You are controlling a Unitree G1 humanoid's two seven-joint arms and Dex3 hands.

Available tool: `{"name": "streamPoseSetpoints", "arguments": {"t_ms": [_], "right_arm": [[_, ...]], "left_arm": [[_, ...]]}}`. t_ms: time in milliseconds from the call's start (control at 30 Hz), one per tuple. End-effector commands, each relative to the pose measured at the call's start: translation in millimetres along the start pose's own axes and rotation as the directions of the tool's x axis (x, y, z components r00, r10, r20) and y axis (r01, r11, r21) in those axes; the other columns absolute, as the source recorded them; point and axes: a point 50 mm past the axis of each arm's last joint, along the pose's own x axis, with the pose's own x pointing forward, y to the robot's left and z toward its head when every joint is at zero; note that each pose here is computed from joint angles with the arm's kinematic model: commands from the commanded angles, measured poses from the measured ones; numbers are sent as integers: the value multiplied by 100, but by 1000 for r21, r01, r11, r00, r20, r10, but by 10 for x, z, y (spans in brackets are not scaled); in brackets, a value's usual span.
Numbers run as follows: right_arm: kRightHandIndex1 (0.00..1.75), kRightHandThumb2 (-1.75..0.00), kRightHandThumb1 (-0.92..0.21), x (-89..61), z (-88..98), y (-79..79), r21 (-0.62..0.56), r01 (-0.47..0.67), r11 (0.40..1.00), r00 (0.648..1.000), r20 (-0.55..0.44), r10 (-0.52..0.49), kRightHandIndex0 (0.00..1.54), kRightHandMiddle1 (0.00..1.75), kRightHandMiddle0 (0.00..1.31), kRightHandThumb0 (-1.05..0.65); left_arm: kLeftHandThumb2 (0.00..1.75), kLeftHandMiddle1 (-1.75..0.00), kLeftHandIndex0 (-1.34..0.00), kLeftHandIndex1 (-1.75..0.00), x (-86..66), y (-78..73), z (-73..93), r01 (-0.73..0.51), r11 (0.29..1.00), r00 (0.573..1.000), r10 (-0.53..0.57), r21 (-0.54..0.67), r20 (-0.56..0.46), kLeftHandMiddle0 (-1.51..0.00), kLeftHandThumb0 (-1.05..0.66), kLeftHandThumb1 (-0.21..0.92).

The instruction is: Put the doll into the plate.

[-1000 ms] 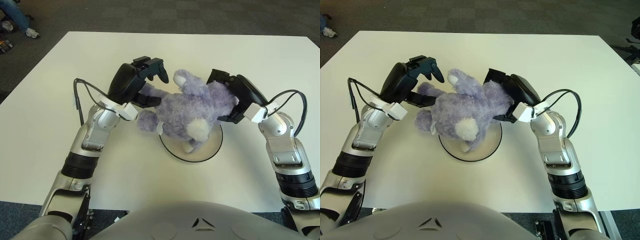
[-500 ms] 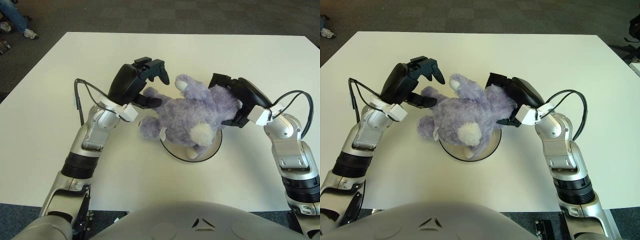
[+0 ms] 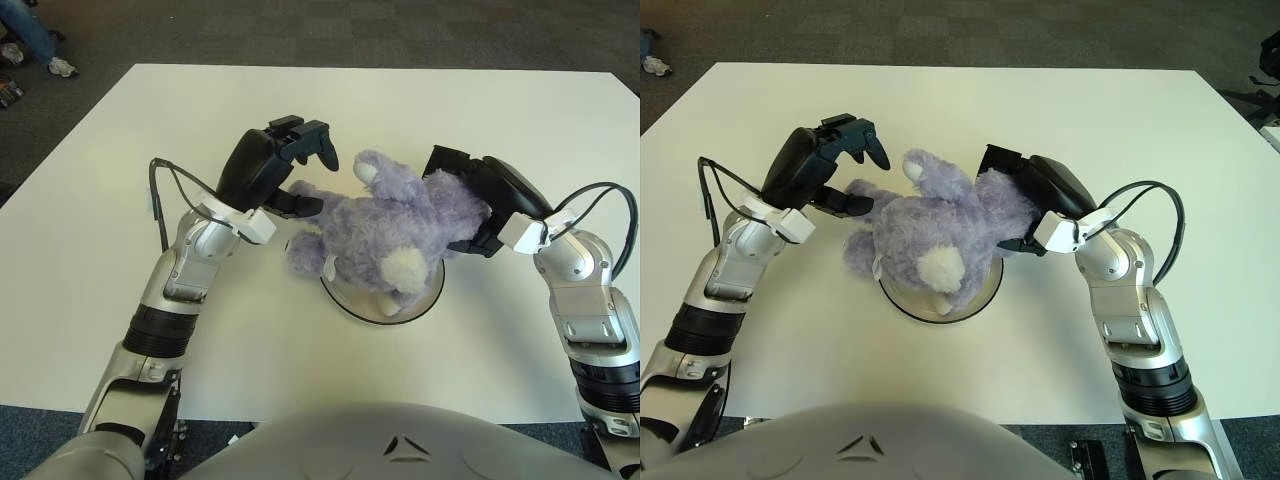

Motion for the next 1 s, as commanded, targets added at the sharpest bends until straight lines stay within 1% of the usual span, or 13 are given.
{"name": "streamPoseSetpoints", "arguments": {"t_ms": [0, 33, 67, 133, 167, 233, 267, 300, 367, 533, 700, 867, 967], "right_arm": [[174, -133, -28, -12, 8, -69, -41, 16, 999, 1000, -12, -16, 66, 163, 45, -1], [174, -131, -30, -8, 7, -70, -44, 13, 999, 1000, -17, -14, 65, 162, 45, -1], [171, -116, -41, -6, 6, -69, -46, 11, 999, 1000, -23, -12, 57, 161, 40, 0], [165, -93, -55, -4, 6, -69, -49, 9, 999, 999, -30, -10, 51, 154, 22, 18], [160, -94, -49, -4, 6, -70, -50, 8, 999, 999, -33, -10, 45, 151, 18, 9], [145, -107, -28, -6, 4, -75, -64, 9, 998, 999, -37, -12, 27, 139, 7, -16], [142, -109, -25, -6, 4, -78, -69, 11, 998, 999, -37, -13, 24, 137, 6, -19], [132, -112, -19, -7, 3, -79, -73, 12, 997, 999, -37, -14, 19, 130, 3, -26], [127, -114, -17, -9, 4, -81, -83, 18, 996, 999, -32, -21, 17, 127, 2, -29], [100, -115, -13, -20, 6, -80, -106, 30, 994, 999, -14, -31, 14, 114, 0, -34], [88, -115, -12, -28, -6, -72, -123, 33, 992, 999, 0, -34, 13, 109, 0, -34], [64, -106, -19, -33, -34, -63, -154, 33, 988, 999, 15, -31, 10, 94, 0, -46], [57, -102, -21, -34, -48, -66, -166, 26, 986, 1000, 21, -23, 10, 88, 0, -51]], "left_arm": [[137, -172, -69, -146, -27, 3, -14, 4, 1000, 1000, -4, 9, -7, -67, -1, 19], [137, -172, -69, -146, -27, 2, -14, 5, 1000, 1000, -5, 9, -8, -67, -1, 18], [137, -173, -69, -145, -27, 2, -14, 5, 1000, 1000, -5, 9, -9, -68, -1, 18], [138, -174, -70, -144, -28, 1, -13, 7, 1000, 1000, -7, 10, -11, -68, -1, 17], [138, -174, -70, -144, -28, 1, -13, 8, 1000, 1000, -8, 10, -12, -68, -1, 17], [139, -174, -71, -142, -29, 1, -12, 11, 1000, 1000, -11, 13, -13, -69, -1, 17], [139, -174, -71, -142, -30, 1, -11, 12, 1000, 1000, -12, 14, -13, -69, -1, 16], [139, -174, -72, -141, -30, 1, -10, 12, 1000, 1000, -12, 15, -13, -70, -1, 16], [139, -175, -72, -140, -29, 3, -8, 12, 1000, 1000, -12, 18, -12, -70, -1, 15], [141, -175, -75, -138, -30, 4, 1, 9, 1000, 1000, -9, 23, -5, -72, -1, 13], [141, -175, -75, -137, -31, 4, 4, 9, 1000, 1000, -9, 24, -3, -73, -1, 13], [141, -175, -74, -138, -31, 4, 4, 10, 1000, 1000, -10, 23, -2, -73, -1, 13], [141, -175, -74, -138, -27, 0, 4, 11, 1000, 1000, -11, 23, -5, -73, -1, 13]]}}
